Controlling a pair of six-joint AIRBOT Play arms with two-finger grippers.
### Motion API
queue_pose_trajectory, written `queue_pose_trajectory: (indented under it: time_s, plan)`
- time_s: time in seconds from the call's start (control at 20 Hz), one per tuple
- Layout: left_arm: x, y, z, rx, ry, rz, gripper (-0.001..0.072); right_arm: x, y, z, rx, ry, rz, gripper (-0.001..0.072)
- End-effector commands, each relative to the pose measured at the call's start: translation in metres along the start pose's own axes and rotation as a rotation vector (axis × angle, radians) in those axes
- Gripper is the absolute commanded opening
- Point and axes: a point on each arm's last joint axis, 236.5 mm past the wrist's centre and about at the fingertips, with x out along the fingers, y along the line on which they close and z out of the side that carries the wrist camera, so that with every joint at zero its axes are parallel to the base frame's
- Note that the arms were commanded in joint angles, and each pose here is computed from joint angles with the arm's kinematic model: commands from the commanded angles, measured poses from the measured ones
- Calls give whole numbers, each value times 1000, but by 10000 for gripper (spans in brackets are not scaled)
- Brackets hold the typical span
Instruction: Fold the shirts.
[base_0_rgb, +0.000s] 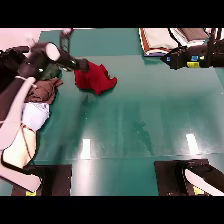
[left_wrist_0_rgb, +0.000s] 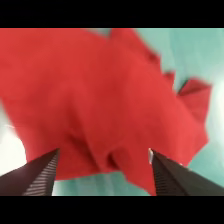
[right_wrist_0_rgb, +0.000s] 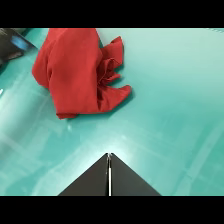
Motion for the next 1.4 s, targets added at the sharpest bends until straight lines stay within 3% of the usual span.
queue_pose_trajectory:
  time_s: [0.0,0.1,0.15,0.2,0.25,0.45,0.6,0.7,0.85,1.05,1.25,1.3,1.35]
  plan:
    - [66,2,-42,-97,122,-44,658,1,1,-1,1,5,3,15]
    - [70,2,-41,-105,117,-49,656,1,1,-1,2,4,3,15]
    - [67,1,-36,-104,107,-51,526,1,1,-1,2,4,3,15]
    - [63,0,-30,-100,99,-53,193,0,1,-1,2,4,4,15]
    - [57,0,-23,-77,93,-47,26,-1,2,0,0,2,3,16]
    - [-18,-10,43,66,-33,-15,27,-24,15,25,-46,-54,9,16]
    - [-161,-34,119,150,-350,2,26,-58,30,64,-103,-160,4,15]
    - [-252,-51,127,188,-484,-5,26,-80,38,86,-144,-230,-13,15]
    - [-326,-94,99,305,-528,-53,26,-112,49,113,-195,-323,-34,15]
    - [-303,-179,49,432,-428,-213,26,-139,63,131,-229,-396,-35,16]
    - [-234,-292,-35,644,-252,-464,30,-150,62,137,-243,-422,-60,16]
    - [-223,-308,-49,676,-221,-506,204,-151,58,137,-241,-420,-72,16]
    - [-215,-311,-50,670,-213,-511,531,-152,53,137,-231,-420,-83,15]
